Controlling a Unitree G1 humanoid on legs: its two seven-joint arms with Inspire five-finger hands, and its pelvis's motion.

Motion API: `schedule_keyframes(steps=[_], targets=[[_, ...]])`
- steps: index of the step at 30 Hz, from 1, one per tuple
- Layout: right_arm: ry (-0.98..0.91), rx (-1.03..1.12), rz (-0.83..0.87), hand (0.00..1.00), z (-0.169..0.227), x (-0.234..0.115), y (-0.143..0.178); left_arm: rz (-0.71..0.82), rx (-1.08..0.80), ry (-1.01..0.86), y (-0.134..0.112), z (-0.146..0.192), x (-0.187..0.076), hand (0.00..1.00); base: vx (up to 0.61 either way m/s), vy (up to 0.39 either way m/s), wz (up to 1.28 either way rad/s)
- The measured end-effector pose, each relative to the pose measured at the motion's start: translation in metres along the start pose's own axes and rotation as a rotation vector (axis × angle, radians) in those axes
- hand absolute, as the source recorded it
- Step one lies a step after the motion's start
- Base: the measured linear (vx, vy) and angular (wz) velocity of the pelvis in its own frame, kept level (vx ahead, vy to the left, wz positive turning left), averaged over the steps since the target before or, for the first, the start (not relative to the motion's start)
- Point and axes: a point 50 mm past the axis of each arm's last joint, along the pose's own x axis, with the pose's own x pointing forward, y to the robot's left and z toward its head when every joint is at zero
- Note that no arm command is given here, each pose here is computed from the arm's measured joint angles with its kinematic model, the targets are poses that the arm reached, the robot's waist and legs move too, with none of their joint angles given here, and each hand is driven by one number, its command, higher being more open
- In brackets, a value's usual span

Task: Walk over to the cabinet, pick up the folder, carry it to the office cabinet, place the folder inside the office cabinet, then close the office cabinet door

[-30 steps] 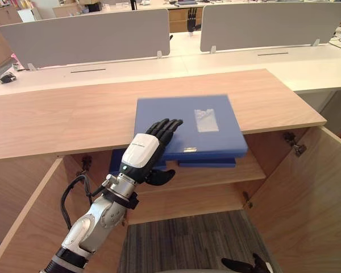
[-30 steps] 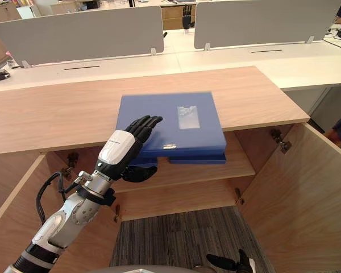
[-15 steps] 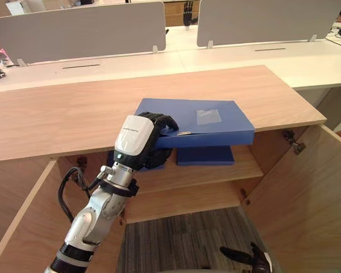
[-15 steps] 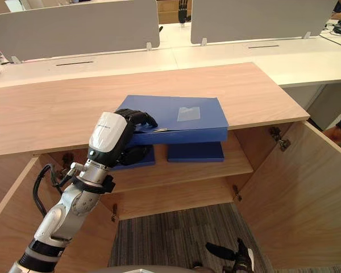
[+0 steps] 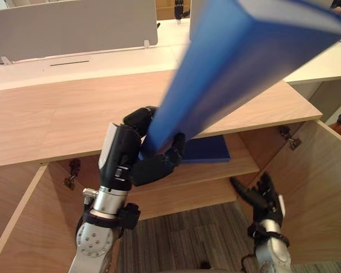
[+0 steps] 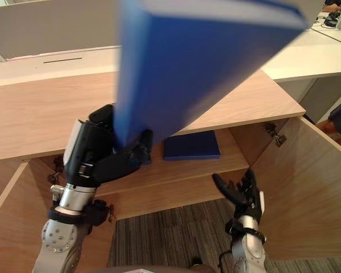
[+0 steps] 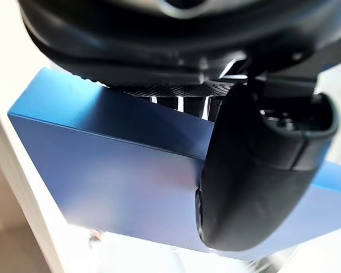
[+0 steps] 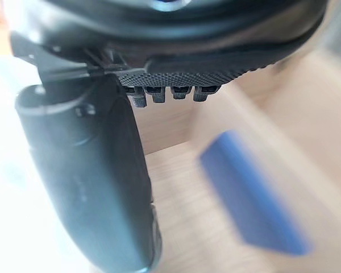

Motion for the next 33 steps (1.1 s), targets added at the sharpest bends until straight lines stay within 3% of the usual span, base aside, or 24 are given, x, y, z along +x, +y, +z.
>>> schedule_keyframes(steps=[5, 10, 14, 15, 31, 32, 33], targets=[[-0.271, 0.117, 0.284, 1.0, 0.066, 0.003, 0.038, -0.015, -0.32, 0.049, 0.001, -0.004, -0.009, 0.0, -0.02, -0.02, -0.16], [-0.398, 0.124, 0.595, 1.0, 0.1, 0.01, 0.081, -0.062, -0.425, 0.082, -0.004, -0.007, -0.01, 0.0, -0.04, -0.033, -0.03], [-0.389, 0.085, 0.721, 1.0, 0.103, 0.014, 0.098, -0.054, -0.469, 0.096, -0.001, -0.01, -0.011, 0.0, -0.05, -0.036, 0.01], [-0.385, 0.06, 0.745, 0.0, 0.105, 0.016, 0.1, -0.045, -0.482, 0.101, 0.001, -0.012, -0.013, 0.0, -0.06, -0.037, 0.03], [-0.246, -0.169, 0.947, 0.0, 0.094, 0.034, 0.12, 0.042, -0.497, 0.212, 0.022, -0.036, -0.029, 0.0, -0.06, -0.04, 0.05], [-0.242, -0.18, 0.942, 0.0, 0.093, 0.035, 0.119, 0.031, -0.488, 0.234, 0.022, -0.037, -0.03, 1.0, -0.05, -0.039, 0.09], [-0.242, -0.191, 0.942, 0.0, 0.092, 0.035, 0.119, 0.03, -0.485, 0.252, 0.022, -0.038, -0.032, 1.0, -0.04, -0.032, 0.1]])
